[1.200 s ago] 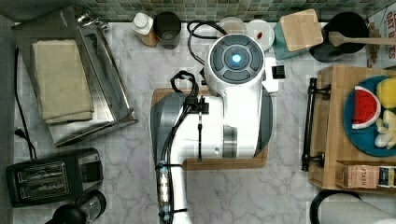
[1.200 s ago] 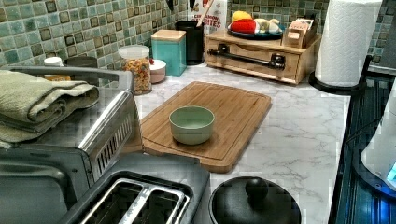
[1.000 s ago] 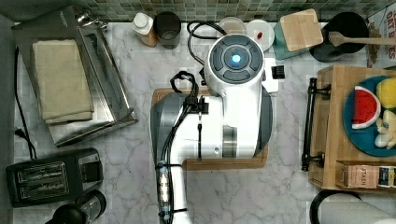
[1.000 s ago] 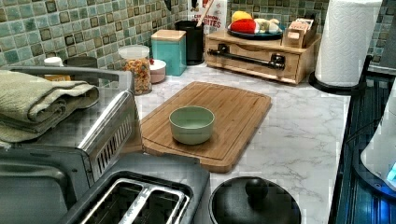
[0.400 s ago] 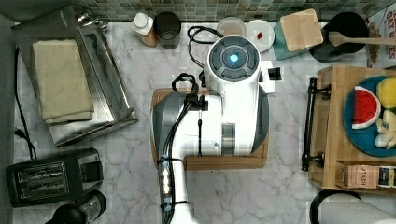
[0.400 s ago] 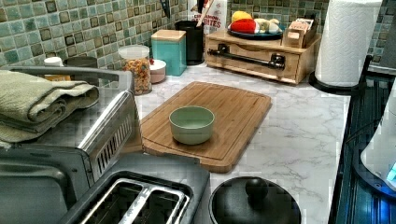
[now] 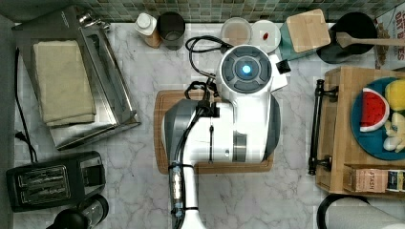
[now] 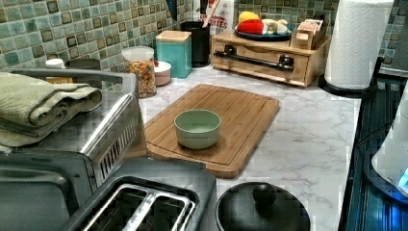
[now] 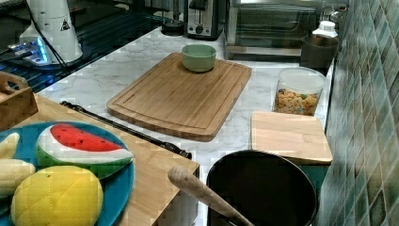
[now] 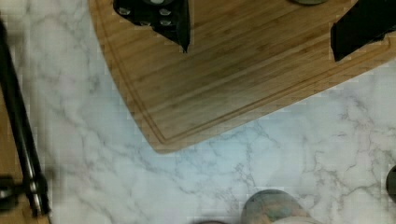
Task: Open the drawer.
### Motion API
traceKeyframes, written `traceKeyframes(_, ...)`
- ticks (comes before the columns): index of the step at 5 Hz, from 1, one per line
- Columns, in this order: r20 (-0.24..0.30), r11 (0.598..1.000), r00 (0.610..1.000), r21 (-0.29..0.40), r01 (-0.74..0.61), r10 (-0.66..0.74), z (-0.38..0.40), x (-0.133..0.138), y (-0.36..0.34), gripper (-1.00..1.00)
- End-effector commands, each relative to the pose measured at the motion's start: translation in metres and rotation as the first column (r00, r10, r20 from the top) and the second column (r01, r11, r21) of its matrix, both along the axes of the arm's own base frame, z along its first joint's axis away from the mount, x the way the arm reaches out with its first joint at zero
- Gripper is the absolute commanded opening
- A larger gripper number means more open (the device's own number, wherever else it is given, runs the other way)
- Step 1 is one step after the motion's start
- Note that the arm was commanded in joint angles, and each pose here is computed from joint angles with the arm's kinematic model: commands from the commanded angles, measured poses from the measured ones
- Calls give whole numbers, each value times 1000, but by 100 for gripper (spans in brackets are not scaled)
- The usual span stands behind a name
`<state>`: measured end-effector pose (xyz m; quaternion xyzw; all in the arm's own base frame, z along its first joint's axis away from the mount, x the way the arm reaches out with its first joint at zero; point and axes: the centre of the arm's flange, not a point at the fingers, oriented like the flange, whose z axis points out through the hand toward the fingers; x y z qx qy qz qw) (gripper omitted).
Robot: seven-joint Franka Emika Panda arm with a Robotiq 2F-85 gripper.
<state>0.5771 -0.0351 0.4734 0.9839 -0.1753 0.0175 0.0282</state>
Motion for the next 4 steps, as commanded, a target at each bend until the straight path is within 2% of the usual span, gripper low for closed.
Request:
traceKeyframes(1, -6, 988, 991, -74, -136, 136, -16, -21, -121, 100)
traceKeyframes(2, -29, 982, 987, -92, -163, 161, -39, -25, -141, 100)
traceKeyframes(3, -14, 980, 985, -100, -175, 174, -50, -31, -146, 100)
traceKeyframes(4, -10, 966, 977, -143, -214, 215, -62, -33, -138, 100)
